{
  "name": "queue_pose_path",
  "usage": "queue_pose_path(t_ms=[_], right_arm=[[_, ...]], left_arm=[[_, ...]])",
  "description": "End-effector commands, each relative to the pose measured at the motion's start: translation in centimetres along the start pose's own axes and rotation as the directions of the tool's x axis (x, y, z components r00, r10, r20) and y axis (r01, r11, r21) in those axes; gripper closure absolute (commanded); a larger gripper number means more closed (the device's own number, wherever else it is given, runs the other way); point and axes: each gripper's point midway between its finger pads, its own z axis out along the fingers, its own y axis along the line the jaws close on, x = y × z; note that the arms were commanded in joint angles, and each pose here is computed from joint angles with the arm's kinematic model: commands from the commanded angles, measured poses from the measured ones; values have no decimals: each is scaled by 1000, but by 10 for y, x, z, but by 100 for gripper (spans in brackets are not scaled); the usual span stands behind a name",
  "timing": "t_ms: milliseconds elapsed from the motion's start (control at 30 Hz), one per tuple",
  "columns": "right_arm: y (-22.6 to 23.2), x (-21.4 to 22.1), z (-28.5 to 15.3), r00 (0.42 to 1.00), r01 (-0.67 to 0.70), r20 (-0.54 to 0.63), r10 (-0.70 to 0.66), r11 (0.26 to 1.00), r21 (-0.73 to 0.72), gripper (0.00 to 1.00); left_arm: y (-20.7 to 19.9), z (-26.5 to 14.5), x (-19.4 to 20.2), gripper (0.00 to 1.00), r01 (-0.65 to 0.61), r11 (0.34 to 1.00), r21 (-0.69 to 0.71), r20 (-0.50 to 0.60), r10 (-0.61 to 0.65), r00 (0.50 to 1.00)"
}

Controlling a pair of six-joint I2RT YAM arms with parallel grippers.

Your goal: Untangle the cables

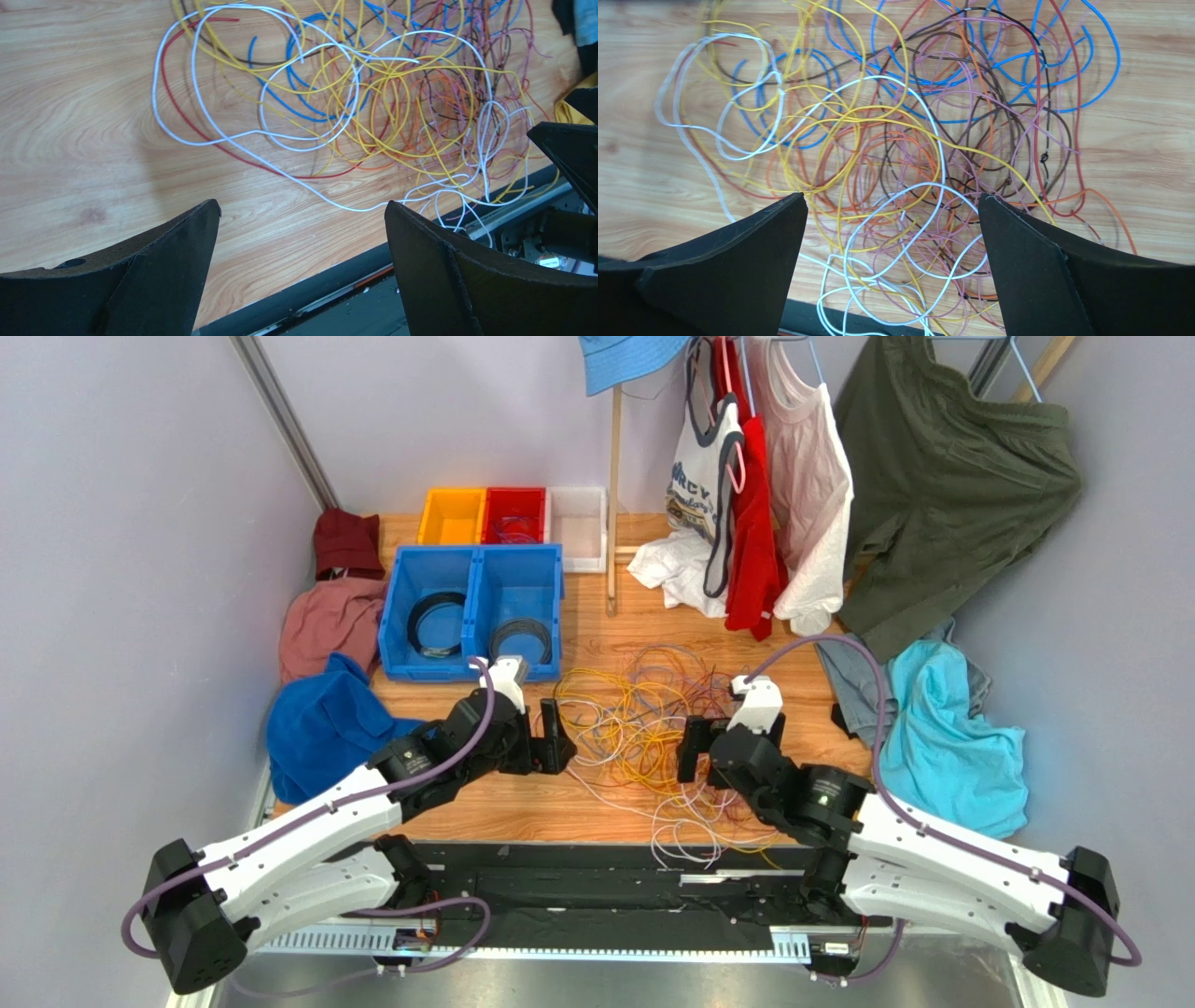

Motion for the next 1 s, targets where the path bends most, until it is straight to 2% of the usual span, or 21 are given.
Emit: queue_pose_path(t_ms=[0,133,267,300,400,767,967], right_arm=[[11,-5,-7,997,-50,48,55,993,-110,3],[0,-2,-9,995,-73,62,79,993,-93,4],[-7,2,-11,996,-67,46,70,995,-70,5],[-8,3,-11,996,-69,44,72,996,-65,5],[-13,4,-13,996,-75,44,77,996,-57,5],[-16,12,-15,995,-94,36,97,993,-76,5],[-16,13,-15,995,-94,31,97,993,-72,5]], left_arm=[[-29,5,-5,5,-29,986,162,34,24,999],[-56,13,-8,9,-32,966,256,40,23,999],[-78,29,-5,12,-139,975,176,-5,142,990],[-89,35,6,12,-181,971,157,-50,191,980],[-102,54,24,12,-225,966,131,-97,238,966],[-99,112,69,15,-197,976,90,-206,211,955],[-94,133,75,15,-203,978,48,-209,209,955]])
